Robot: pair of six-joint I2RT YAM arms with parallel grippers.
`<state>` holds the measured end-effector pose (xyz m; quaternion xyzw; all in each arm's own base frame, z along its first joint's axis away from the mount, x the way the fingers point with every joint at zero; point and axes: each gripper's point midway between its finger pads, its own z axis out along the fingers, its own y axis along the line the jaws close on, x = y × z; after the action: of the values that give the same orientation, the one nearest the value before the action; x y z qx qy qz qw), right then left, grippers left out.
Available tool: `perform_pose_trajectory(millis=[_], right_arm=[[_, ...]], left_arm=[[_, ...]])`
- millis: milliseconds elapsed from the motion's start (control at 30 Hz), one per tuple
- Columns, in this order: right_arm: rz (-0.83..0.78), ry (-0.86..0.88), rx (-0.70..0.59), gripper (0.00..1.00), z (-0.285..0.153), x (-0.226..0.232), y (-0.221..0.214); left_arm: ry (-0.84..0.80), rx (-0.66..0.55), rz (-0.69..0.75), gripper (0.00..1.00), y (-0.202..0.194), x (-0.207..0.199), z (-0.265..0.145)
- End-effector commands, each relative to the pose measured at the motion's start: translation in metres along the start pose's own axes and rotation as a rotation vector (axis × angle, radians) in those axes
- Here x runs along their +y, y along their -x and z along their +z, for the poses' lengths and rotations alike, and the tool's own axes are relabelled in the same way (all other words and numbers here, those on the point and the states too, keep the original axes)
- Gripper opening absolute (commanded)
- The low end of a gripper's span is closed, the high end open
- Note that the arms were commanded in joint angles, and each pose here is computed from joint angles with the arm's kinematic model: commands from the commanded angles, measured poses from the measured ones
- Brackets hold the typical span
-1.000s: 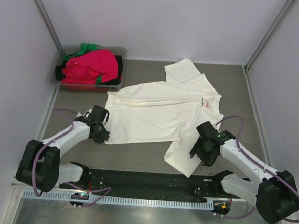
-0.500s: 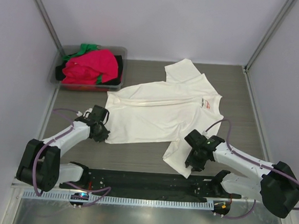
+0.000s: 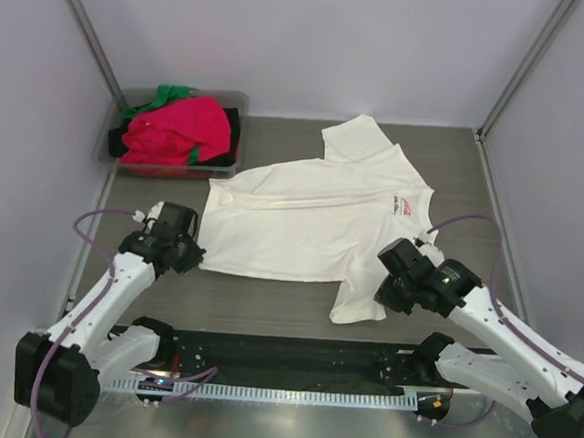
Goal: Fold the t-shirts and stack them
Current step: Fold the tshirt
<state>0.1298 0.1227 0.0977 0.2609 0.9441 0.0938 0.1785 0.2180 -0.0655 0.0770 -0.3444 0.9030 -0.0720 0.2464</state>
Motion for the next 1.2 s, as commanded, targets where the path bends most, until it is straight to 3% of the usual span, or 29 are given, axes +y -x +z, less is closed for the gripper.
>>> perform_pose_trajectory(millis=[0,200,500,733,1000,1167], right_arm=[[0.036,-0.051,-0.145,0.01,-0.042,-0.02,0.031],[0.1,-0.008,-0.214,0.01,-0.084,-0.034,0.045],[0.118,0.049,-0.209,0.01,-0.098,-0.049,0.038],[0.072,0.131,-0.321,0.01,-0.115,-0.007,0.072],[-0.135,-0.033,-0.45,0.01,-0.115,0.046,0.124],[-0.172,-0.076,-0.487,0.01,-0.107,0.072,0.161]], left_arm=[[0.026,-0.005,0.018,0.0,0.004,0.014,-0.032],[-0.015,-0.009,-0.014,0.0,-0.001,0.024,-0.066],[-0.005,0.027,-0.057,0.0,-0.02,0.047,-0.088],[-0.012,0.037,-0.011,0.01,-0.015,0.037,-0.084],[0.01,0.021,0.083,0.01,0.017,0.001,-0.069],[0.044,0.033,0.136,0.01,0.035,-0.014,-0.052]])
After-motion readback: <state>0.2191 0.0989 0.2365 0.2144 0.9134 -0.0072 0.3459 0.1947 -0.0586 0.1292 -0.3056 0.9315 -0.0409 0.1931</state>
